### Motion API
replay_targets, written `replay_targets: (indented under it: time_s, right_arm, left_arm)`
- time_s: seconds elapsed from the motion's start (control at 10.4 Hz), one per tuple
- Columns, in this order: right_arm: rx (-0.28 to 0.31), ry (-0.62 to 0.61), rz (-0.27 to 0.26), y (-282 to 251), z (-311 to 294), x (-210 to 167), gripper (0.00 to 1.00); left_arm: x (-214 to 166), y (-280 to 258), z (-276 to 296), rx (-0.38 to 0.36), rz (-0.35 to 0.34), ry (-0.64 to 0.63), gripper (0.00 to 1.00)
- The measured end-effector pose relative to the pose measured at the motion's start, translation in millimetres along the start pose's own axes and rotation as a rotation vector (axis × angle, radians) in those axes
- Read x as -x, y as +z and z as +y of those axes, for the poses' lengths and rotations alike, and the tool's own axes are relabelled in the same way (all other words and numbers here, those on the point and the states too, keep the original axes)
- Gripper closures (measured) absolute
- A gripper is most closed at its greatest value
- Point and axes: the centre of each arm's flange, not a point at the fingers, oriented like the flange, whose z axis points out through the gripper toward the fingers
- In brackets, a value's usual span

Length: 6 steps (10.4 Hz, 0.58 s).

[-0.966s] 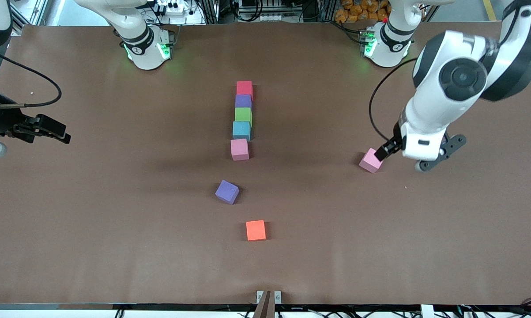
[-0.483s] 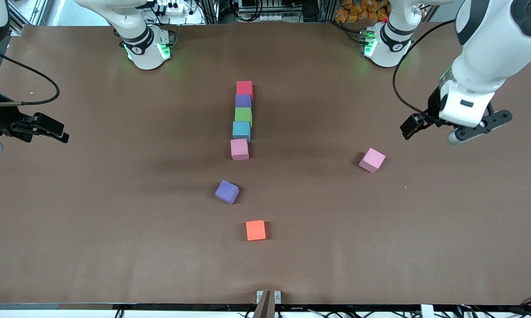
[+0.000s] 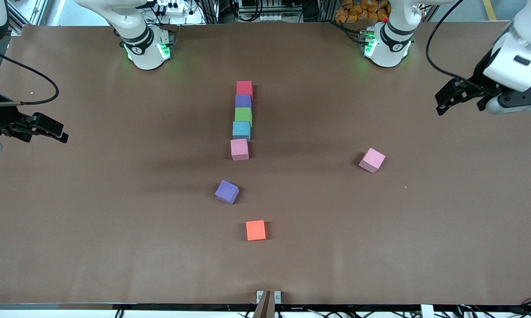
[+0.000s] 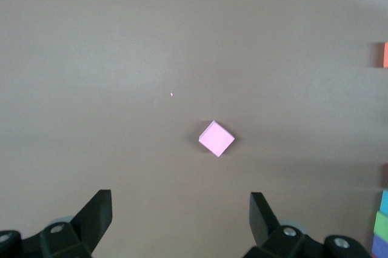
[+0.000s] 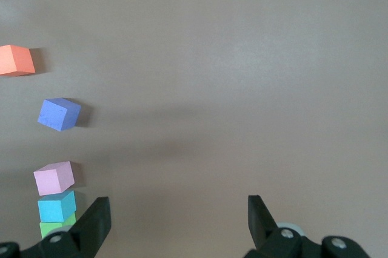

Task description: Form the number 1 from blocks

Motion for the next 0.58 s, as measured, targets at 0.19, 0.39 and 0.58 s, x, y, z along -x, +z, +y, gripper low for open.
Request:
replay_targets:
  time_s: [0.19, 0.39, 0.58]
  right_arm:
    - [0.0, 0.004, 0.001, -1, 2, 0, 0.0]
    - [0.0, 0.01, 0.006, -3, 6, 0, 0.0]
    - [0.0, 0.035, 0.011, -6, 21, 0, 0.0]
  left_arm:
    - [9, -17, -3, -0.01, -0.041, 0.059, 0.0]
    - [17, -36, -6, -0.013, -0.058, 0.081, 0.0]
    - [20, -46, -3, -0.011, -0.05, 0.088, 0.0]
